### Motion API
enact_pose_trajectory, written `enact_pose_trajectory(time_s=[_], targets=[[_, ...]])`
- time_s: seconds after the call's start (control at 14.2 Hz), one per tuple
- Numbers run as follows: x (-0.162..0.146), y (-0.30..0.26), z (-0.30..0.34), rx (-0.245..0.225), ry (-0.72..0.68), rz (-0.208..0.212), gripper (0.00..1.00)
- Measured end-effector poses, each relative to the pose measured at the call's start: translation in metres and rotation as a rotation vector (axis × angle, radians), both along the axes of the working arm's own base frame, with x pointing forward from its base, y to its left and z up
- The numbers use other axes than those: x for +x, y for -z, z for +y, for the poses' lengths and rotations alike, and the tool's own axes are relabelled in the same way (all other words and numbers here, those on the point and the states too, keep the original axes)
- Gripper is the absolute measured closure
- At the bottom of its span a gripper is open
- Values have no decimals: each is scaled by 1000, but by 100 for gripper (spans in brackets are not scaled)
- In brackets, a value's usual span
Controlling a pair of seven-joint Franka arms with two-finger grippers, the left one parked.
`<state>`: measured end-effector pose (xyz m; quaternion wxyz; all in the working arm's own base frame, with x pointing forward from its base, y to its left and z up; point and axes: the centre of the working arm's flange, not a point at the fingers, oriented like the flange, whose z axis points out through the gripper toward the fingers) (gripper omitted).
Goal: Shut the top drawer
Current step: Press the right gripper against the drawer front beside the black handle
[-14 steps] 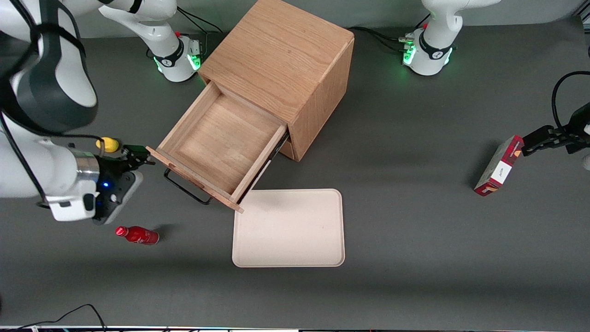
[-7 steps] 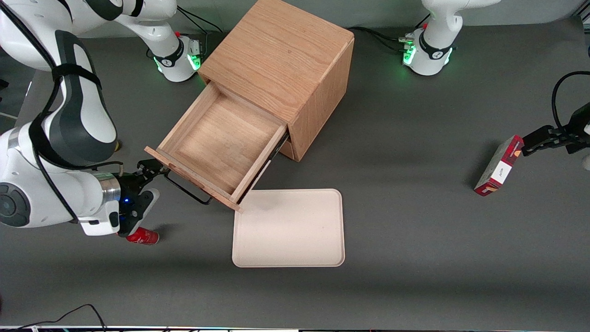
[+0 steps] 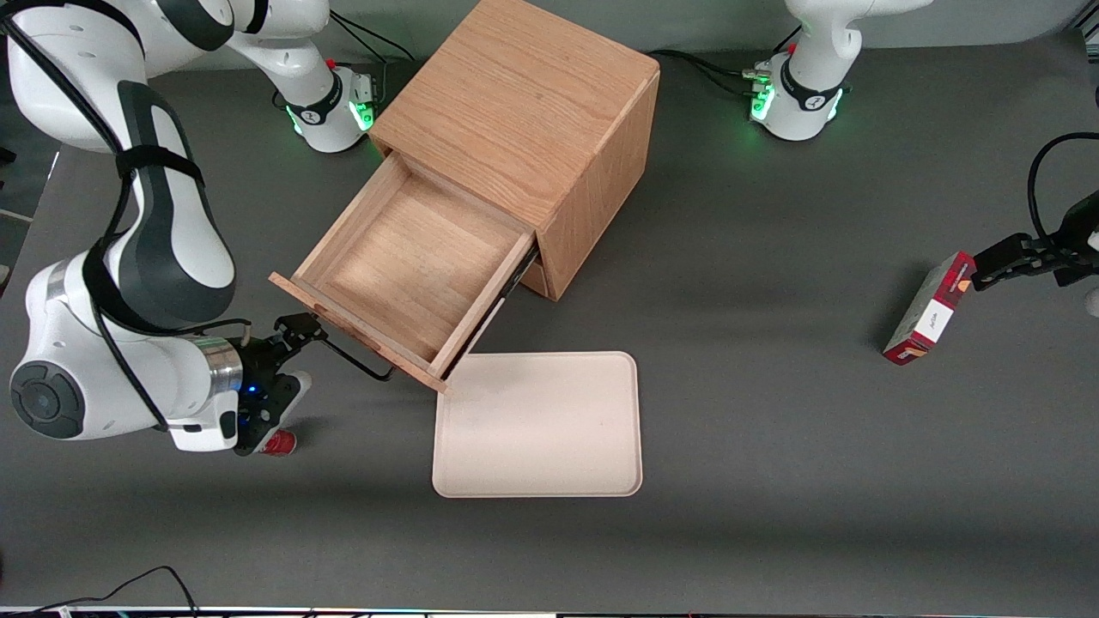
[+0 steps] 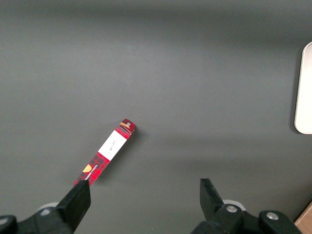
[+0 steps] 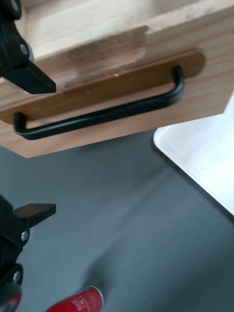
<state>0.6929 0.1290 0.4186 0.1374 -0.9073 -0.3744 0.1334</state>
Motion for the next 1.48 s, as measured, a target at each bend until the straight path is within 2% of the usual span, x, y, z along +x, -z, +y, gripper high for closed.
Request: enact_pose_trajectory(time_s=[0.28,0.56,1.48], targets=[[4,17,3,15,50,23,0],[4,22,5,48,70,43,0],[6,58,5,63,91,67,0]])
